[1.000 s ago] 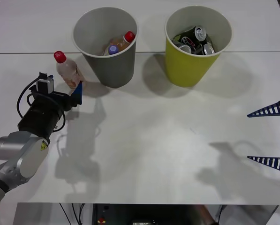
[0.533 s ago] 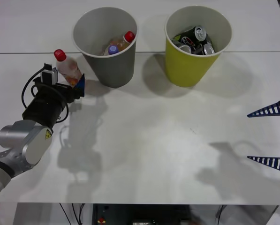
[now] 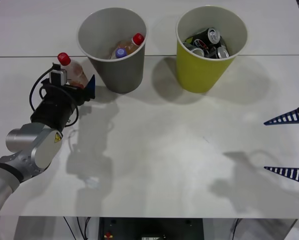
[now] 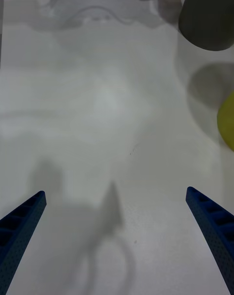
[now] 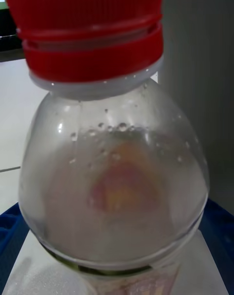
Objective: Put the can into the green bin and the plastic bottle into the gray bin
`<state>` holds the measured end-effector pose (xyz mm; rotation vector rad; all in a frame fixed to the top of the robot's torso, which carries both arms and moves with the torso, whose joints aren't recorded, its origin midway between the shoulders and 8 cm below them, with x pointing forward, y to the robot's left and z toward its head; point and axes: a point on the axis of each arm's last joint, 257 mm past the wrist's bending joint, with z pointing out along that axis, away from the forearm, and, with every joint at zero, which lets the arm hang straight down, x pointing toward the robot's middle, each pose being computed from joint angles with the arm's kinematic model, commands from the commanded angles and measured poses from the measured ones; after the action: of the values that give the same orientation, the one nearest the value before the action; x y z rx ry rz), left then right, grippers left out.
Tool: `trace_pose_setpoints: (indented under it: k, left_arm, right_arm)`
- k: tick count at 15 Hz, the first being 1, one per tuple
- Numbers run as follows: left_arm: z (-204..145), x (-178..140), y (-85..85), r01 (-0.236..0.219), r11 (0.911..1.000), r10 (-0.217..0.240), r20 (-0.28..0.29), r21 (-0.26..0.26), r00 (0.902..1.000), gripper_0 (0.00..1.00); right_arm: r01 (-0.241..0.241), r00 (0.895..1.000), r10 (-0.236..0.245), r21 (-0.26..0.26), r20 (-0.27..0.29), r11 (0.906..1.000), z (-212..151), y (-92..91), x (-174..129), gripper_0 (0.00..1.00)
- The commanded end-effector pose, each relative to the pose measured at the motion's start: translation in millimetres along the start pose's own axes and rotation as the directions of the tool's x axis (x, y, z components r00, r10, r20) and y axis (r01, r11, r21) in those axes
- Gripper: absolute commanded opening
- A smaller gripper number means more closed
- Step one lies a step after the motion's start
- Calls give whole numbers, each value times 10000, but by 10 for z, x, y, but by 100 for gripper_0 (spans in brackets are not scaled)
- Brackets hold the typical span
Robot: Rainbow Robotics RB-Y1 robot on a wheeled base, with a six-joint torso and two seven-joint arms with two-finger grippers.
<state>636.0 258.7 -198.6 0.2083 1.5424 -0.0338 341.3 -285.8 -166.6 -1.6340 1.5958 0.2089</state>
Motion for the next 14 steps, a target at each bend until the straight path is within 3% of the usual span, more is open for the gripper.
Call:
trace_pose_setpoints:
  k: [1, 10, 14]
  left_arm:
    - [9, -11, 0, 1, 10000, -1, 2, 8, 10000, 0]
    - [11, -33, 22, 142, 9999, -141, 55, -76, 9999, 0]
    - [-180, -64, 112, -346, 9994, 346, 154, 1, 9993, 0]
  right_arm:
    - [0, 10000, 0, 0, 0, 10000, 0, 0, 0, 100]
    - [0, 10000, 0, 0, 0, 10000, 0, 0, 0, 100]
    - [0, 10000, 0, 0, 0, 10000, 0, 0, 0, 100]
